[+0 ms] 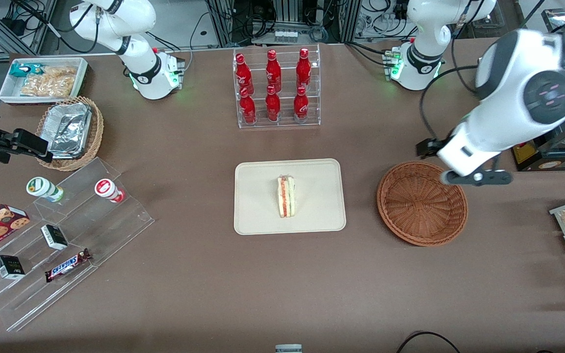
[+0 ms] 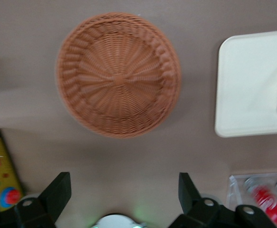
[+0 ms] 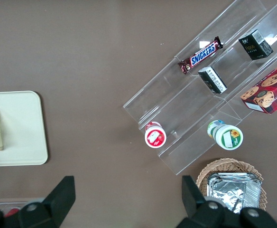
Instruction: Place sandwich from basket to tray
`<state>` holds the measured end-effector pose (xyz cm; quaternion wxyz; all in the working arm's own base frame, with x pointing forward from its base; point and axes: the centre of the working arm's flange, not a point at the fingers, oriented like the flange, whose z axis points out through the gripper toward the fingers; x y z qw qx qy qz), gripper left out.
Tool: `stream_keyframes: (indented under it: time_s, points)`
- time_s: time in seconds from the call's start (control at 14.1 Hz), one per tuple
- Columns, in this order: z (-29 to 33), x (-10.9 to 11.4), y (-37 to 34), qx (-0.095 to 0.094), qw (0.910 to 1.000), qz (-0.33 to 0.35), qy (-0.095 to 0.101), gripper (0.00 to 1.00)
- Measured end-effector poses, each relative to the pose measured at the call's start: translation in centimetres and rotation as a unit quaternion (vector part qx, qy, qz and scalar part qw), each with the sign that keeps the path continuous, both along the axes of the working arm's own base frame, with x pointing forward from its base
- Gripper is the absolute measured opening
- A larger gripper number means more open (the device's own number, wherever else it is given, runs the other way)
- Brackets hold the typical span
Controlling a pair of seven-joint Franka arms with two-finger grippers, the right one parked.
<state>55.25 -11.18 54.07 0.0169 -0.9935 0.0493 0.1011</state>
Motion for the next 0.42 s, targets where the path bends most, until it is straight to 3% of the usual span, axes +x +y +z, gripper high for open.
stream_keyframes:
  time_s: [0.42]
  points:
    - [5.8,-1.8,7.3,-0.009,0.9988,-0.026,-0.04,1.0]
